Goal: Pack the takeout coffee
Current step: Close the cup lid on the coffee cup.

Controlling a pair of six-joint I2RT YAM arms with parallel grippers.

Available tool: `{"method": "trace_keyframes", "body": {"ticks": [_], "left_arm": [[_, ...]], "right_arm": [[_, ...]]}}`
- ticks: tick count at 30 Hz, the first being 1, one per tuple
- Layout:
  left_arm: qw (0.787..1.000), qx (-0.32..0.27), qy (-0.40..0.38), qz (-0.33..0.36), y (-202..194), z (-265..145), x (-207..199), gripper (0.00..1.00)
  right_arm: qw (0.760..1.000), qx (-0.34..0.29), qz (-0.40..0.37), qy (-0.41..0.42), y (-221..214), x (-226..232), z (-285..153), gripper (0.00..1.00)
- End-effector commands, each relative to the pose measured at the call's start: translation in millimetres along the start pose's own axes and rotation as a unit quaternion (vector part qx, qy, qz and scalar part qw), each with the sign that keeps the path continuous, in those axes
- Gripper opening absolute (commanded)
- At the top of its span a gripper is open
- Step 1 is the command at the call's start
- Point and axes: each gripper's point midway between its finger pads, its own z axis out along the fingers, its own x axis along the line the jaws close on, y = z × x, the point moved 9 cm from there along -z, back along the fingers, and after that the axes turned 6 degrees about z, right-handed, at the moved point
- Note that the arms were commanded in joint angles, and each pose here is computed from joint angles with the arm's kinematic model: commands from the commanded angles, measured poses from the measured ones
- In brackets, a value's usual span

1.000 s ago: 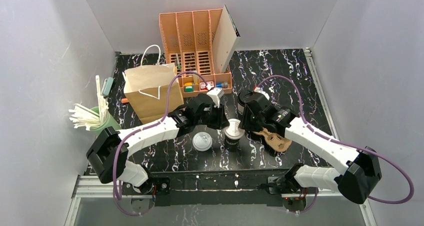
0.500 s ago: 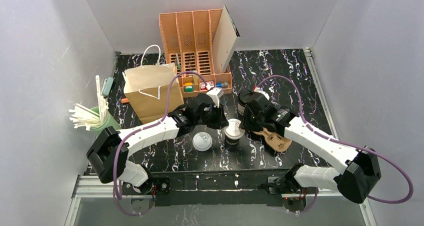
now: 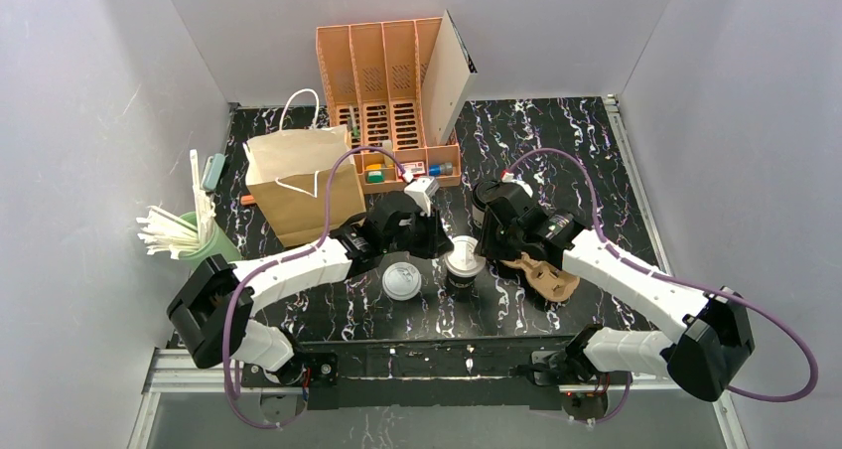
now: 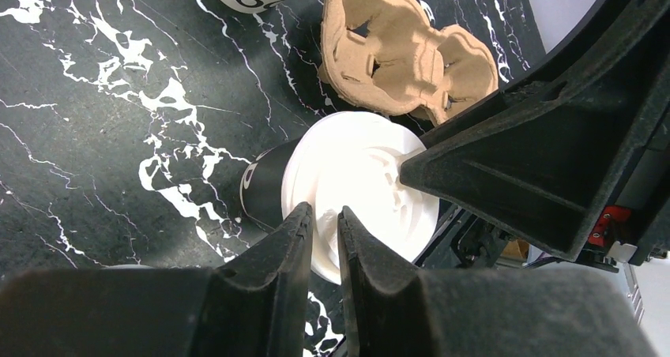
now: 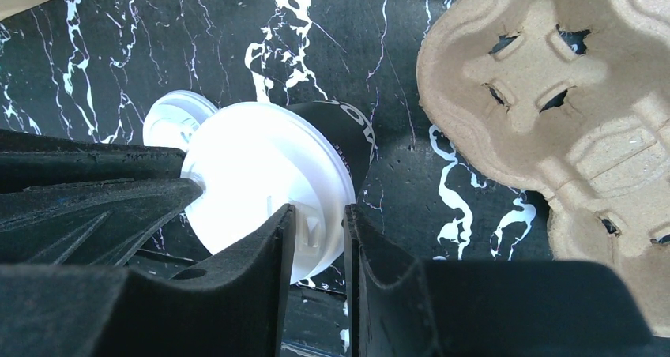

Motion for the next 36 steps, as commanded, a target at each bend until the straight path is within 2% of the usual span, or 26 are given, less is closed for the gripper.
{"method": "trace_keyframes", "body": {"ticks": [1,19,25,30,36], "left_arm": [[0.997,0.07,0.02,-0.013,-38,-1,13,0.17],[0.996,0.082,0.036,-0.018,-55,2,21,0.17],[0.997,0.07,0.033,-0.006,-42,1,14,0.17],[0.997,0.058,0.039,0.022,-13,-2,2,0.23],[0.998,0.036,0.042,0.04,13,-6,-9,0.36]], "right_arm": [[0.999,0.041,-0.001,-0.002,-8,2,8,0.36],[0.998,0.056,-0.017,-0.018,-7,3,11,0.36],[0.999,0.035,-0.026,-0.017,2,8,5,0.35],[0.999,0.007,-0.035,-0.005,15,18,-6,0.36],[0.998,-0.045,-0.043,0.004,34,29,-23,0.43]]}}
